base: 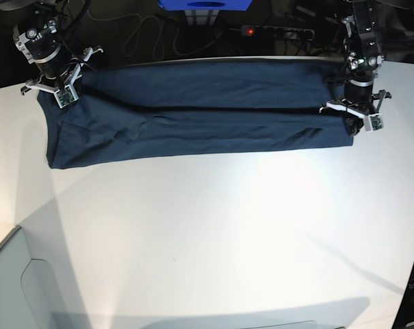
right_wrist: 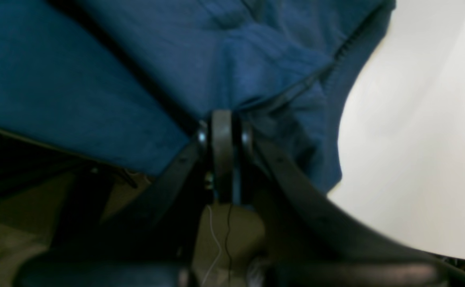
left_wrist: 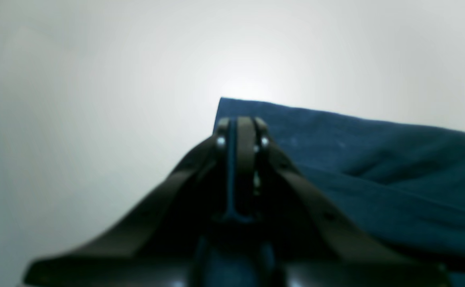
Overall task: Fold the T-shirt properly
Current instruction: 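Grip both ends of the blue strip and pull them taut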
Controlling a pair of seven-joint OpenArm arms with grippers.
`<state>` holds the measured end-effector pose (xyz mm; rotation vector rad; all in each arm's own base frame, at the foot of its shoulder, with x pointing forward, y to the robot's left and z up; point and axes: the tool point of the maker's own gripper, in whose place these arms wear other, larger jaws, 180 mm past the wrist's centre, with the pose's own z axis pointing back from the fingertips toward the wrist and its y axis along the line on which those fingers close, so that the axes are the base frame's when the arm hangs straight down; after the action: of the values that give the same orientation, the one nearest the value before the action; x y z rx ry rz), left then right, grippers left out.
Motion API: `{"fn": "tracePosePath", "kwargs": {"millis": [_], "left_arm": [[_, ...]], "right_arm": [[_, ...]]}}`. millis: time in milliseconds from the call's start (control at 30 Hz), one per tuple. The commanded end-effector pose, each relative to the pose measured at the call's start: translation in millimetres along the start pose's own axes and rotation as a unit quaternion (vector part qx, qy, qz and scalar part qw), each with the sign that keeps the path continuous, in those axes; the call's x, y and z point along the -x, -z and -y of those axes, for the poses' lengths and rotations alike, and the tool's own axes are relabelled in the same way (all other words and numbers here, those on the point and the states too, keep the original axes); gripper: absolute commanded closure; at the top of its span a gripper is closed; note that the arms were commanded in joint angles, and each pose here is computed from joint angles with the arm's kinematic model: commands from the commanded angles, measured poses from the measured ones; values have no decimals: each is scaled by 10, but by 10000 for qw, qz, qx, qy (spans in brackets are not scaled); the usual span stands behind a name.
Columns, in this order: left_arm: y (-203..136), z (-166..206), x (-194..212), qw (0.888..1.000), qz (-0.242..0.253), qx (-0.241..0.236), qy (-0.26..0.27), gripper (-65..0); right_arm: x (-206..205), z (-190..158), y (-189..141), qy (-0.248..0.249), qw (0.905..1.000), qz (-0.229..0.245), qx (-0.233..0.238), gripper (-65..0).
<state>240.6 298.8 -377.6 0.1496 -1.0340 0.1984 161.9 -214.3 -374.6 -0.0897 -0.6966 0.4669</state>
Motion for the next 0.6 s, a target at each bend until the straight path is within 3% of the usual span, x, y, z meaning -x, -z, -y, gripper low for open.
{"fn": "tracePosePath", "kwargs": {"millis": [0, 200, 300, 400, 567], "left_arm": [[-4, -33, -138, 9997, 218, -23, 51, 0], [-21, -37, -99, 9998, 171, -26, 54, 0], [-28, -16, -98, 9998, 171, 1, 65, 0], [-30, -33, -82, 9999, 146, -19, 61, -9], [-94, -44, -20, 9999, 78, -25, 95, -198]], "right_arm": [[-69, 24, -26, -45, 9999, 151, 7, -52], [-51, 88, -56, -38, 9999, 121, 112, -343], [11, 260, -150, 86, 9990, 62, 427, -440], [-83, 313, -195, 83, 9982, 184, 570, -453], [-202, 211, -166, -8, 9986, 311, 431, -453]]}}
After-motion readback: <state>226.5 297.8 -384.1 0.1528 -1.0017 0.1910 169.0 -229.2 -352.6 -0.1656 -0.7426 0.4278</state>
